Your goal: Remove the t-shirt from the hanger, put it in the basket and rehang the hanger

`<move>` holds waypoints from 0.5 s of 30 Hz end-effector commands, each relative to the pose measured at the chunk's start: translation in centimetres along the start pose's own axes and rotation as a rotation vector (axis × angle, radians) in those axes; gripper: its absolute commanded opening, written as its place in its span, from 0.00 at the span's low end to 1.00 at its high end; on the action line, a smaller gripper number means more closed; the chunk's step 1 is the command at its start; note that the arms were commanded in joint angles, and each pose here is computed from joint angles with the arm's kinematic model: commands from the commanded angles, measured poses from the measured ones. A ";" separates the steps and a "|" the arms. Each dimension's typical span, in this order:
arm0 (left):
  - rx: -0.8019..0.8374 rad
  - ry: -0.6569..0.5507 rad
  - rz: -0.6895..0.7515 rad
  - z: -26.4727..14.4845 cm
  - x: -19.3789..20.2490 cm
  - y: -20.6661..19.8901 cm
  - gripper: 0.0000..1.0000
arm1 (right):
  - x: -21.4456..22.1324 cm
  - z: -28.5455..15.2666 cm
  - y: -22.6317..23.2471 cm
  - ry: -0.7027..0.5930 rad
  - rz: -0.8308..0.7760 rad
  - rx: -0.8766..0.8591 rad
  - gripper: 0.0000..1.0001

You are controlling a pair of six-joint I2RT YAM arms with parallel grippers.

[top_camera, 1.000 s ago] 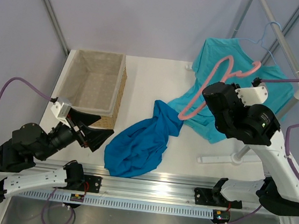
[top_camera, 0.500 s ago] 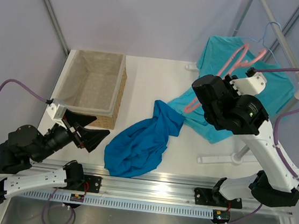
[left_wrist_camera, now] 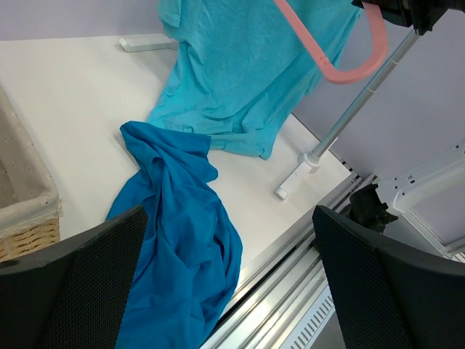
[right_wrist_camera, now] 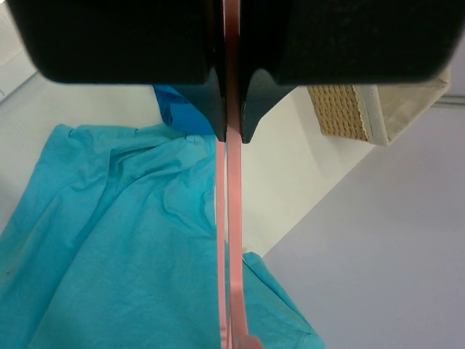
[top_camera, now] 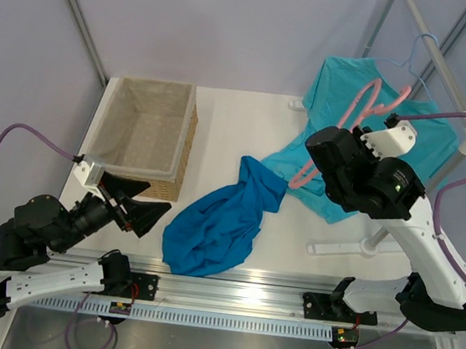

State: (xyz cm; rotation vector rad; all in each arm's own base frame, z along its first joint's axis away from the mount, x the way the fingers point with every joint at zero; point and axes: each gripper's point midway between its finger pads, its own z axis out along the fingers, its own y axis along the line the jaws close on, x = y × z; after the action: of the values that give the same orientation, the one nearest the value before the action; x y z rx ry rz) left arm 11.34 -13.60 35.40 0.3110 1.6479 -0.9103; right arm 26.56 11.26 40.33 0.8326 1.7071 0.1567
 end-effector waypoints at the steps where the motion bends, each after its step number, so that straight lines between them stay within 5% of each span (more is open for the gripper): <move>1: 0.012 -0.022 -0.035 -0.2 -0.3 -0.2 0.99 | -2.0 -2.0 -7.4 0.031 -0.161 0.073 0.00; 10: 0.026 -0.003 -0.076 0.3 0.7 -0.5 0.99 | -4.3 -3.6 -14.1 0.022 -0.111 0.062 0.00; 15: 0.028 0.013 -0.086 1.0 1.8 -0.6 0.99 | -9.3 -3.4 -16.9 -0.204 -0.069 0.201 0.00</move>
State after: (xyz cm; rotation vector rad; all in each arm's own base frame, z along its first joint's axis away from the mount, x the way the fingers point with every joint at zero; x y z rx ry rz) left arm 11.24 -14.54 33.15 0.2964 1.7031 -0.9364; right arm 19.07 -0.59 42.41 0.9838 1.5339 0.2689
